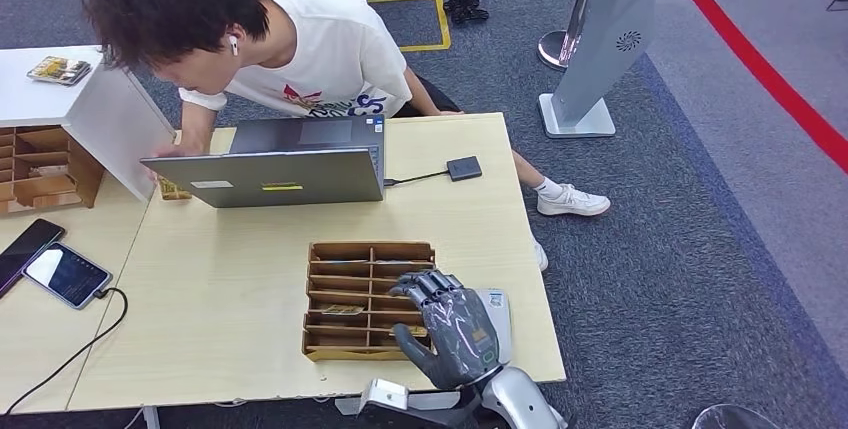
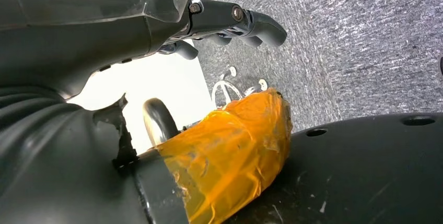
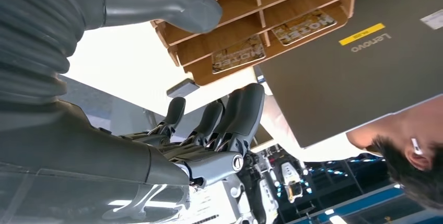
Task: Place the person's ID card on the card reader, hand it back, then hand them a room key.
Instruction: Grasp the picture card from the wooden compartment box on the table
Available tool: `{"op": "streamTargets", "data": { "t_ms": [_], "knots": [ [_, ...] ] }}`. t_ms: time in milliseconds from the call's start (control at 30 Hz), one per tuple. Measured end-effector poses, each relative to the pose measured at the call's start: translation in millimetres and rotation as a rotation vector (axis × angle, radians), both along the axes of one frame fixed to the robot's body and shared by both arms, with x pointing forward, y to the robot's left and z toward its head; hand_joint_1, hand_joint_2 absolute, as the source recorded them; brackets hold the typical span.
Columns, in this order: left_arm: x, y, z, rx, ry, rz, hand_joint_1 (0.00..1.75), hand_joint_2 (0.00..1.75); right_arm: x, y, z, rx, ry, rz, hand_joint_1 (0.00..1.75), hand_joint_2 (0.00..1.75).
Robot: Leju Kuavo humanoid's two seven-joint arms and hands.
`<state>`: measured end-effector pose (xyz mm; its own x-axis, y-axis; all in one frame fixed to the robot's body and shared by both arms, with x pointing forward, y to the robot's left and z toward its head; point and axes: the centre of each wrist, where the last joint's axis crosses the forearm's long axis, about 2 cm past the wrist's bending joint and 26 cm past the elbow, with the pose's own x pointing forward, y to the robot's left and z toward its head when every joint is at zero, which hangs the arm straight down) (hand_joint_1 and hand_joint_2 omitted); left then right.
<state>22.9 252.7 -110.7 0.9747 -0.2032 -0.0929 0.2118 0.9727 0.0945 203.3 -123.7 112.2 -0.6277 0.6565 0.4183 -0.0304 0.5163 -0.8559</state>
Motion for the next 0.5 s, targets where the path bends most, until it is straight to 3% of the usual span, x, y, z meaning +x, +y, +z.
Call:
{"op": "streamTargets", "data": {
  "t_ms": [500],
  "knots": [
    [0.0,0.0,0.0,-0.002,0.001,0.007,0.00,0.00,-5.8,6.1,-6.9,-0.015,0.050,0.079,0.89,1.75]
  ]
}}
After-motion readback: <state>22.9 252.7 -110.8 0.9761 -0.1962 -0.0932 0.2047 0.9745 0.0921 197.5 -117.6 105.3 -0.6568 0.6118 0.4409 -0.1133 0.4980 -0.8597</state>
